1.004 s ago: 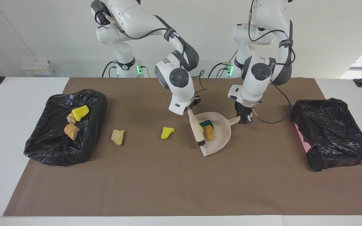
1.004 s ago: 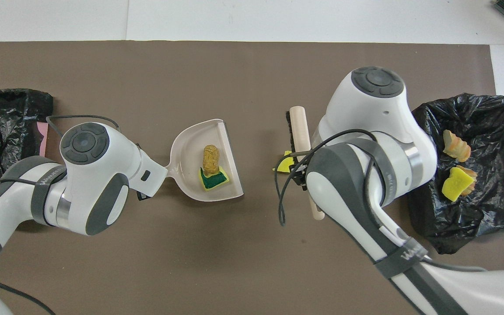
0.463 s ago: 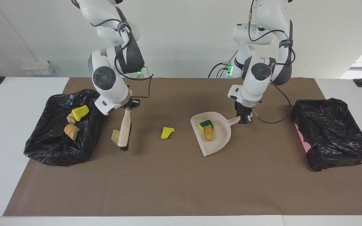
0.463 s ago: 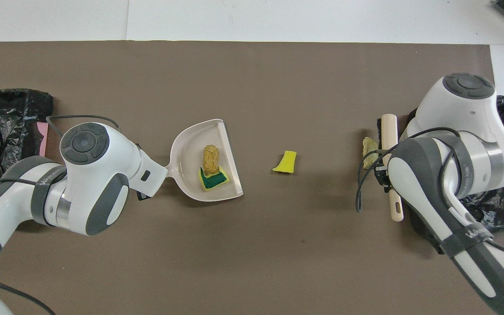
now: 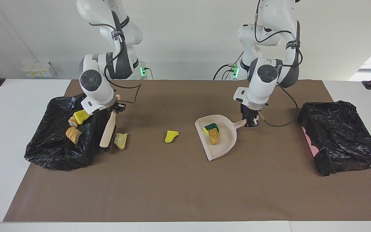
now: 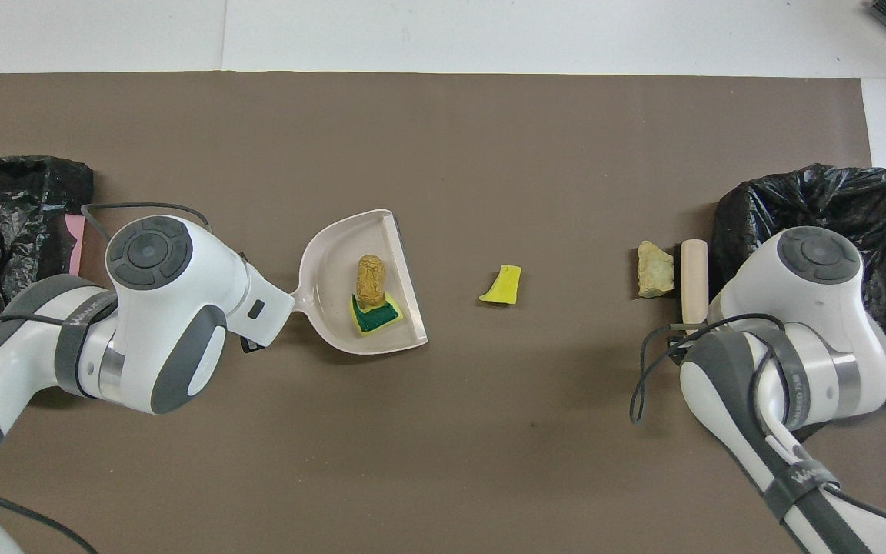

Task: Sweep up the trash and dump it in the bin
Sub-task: 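Move the brush with the right gripper behind the cork and sponge, then sweep the cork and sponge pieces into the dustpan with the right gripper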

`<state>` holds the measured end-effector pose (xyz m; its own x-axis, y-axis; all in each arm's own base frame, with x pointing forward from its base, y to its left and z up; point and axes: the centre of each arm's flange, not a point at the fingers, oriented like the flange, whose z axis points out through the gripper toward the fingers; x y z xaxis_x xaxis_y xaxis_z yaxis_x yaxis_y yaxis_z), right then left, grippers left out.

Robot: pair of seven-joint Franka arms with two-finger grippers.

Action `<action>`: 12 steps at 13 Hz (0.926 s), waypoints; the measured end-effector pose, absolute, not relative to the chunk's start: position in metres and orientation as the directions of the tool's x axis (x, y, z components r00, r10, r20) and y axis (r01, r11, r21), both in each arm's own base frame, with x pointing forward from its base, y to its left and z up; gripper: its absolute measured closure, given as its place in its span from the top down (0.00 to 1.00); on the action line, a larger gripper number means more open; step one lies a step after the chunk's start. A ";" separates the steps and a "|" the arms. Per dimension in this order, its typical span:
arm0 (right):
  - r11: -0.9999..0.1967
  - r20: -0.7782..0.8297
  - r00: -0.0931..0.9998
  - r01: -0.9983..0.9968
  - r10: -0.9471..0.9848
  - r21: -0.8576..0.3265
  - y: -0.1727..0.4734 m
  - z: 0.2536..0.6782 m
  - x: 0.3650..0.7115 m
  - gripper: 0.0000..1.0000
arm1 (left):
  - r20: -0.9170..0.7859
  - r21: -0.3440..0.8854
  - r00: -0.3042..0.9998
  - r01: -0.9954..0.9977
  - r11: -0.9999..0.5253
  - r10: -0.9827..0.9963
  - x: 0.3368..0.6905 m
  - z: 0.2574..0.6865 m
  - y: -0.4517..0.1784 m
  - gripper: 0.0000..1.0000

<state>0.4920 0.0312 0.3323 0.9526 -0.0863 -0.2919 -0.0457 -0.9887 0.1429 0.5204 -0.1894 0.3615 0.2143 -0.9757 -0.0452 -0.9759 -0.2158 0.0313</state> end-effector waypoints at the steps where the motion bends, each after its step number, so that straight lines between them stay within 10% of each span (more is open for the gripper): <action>1: -0.990 -0.286 0.956 -0.025 -0.064 0.139 0.040 0.330 0.493 0.26 | -0.045 0.031 0.215 -0.976 -0.216 -0.976 0.520 0.361 -0.189 0.31; 12: -0.975 -0.274 0.936 0.216 0.223 -0.058 0.255 0.330 0.494 0.26 | -0.053 0.040 0.245 -0.968 -0.247 -0.968 0.519 0.357 -0.176 0.31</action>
<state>0.4939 0.2548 0.3302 0.9355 0.2231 -0.2739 0.2156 -0.9748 -0.0575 0.5193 -0.1759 0.3571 0.2450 -0.9681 -0.0529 -0.9681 -0.2472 0.0402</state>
